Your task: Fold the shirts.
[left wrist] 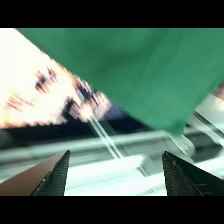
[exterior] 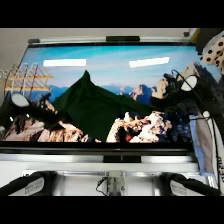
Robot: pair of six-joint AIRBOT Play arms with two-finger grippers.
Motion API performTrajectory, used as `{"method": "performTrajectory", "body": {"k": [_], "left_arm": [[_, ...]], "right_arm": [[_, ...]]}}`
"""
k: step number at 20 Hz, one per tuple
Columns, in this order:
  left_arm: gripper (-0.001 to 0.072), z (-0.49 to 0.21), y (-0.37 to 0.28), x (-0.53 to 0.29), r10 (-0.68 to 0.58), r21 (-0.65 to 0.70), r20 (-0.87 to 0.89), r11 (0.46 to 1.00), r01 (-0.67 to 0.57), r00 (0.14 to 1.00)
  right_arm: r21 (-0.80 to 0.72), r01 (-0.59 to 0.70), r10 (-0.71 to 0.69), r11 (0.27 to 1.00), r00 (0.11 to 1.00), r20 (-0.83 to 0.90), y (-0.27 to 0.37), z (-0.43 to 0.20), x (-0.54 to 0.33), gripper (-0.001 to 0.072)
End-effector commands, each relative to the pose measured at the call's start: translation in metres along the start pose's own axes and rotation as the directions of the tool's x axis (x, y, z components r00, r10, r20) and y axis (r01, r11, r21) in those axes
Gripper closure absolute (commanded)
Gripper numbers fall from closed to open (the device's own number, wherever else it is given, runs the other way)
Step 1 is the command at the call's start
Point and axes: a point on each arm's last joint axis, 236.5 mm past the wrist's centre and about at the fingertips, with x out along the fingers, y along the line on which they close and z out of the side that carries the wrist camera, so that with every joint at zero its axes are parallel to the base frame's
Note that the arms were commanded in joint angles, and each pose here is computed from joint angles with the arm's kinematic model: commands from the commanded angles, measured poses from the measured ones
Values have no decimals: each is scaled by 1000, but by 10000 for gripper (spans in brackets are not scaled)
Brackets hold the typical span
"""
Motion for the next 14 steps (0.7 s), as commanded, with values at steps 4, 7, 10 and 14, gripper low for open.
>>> {"method": "performTrajectory", "body": {"k": [4,7,10,14], "left_arm": [[40,-41,-6,90,-148,-192,119,967,169,982],[40,-23,-25,101,-164,-191,216,960,206,963],[41,-15,-33,117,-168,-238,250,944,229,954],[124,-1,-38,130,-152,-234,255,949,213,955]], "right_arm": [[-10,10,-10,1000,1000,-26,-2,-6,0,652],[-14,10,-11,1000,1000,-26,-2,-6,0,652],[-17,10,-11,1000,1000,-26,-2,-6,0,652],[-19,10,-11,1000,1000,-26,-2,-6,0,652]]}}
